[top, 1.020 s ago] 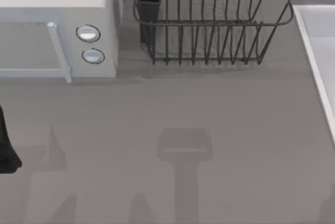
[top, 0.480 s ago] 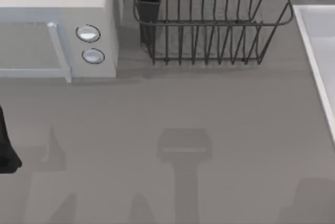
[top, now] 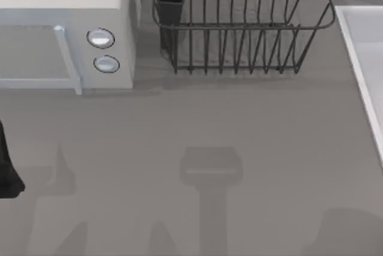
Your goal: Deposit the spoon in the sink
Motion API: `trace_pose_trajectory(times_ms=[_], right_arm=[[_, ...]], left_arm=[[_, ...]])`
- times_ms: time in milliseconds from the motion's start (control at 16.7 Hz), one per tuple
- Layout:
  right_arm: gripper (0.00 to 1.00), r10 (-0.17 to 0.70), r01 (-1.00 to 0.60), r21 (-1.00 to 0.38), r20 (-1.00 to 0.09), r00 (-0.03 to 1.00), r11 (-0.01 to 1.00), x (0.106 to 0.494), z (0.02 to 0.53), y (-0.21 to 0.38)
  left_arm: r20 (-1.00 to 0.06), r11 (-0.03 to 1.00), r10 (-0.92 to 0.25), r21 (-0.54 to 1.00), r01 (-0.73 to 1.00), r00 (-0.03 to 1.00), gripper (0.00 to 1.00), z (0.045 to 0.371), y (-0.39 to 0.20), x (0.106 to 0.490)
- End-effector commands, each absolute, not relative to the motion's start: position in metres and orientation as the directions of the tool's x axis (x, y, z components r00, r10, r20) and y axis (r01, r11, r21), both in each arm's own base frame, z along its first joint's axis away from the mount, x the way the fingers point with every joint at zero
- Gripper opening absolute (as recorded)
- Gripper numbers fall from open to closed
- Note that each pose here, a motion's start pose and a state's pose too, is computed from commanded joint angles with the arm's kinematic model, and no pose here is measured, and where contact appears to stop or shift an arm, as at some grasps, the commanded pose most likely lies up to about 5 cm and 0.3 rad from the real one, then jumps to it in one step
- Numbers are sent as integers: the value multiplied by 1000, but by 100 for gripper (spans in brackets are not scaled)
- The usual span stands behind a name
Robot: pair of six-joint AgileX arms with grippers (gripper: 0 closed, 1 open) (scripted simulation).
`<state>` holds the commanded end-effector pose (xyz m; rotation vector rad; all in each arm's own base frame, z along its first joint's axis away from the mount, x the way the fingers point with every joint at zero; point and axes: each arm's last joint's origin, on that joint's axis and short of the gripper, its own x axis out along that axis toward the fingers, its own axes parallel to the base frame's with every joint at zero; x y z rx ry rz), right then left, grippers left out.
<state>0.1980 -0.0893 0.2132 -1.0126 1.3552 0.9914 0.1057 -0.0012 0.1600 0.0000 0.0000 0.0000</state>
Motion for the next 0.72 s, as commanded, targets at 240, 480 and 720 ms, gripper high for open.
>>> trace_pose_trajectory(times_ms=[240, 480, 720], right_arm=[[0, -11, -961, 41, -999, -46, 273, 219, 220, -95], [0, 6, -963, 94, -995, -95, 254, 275, 232, -107], [0, 1, -966, 90, -996, -93, 241, 353, 246, -116]], left_arm=[[0, 1000, 0, 0, 0, 1000, 100, 160, -1, 106], [0, 1000, 0, 0, 0, 1000, 100, 160, -1, 106], [0, 1000, 0, 0, 0, 1000, 100, 160, -1, 106]])
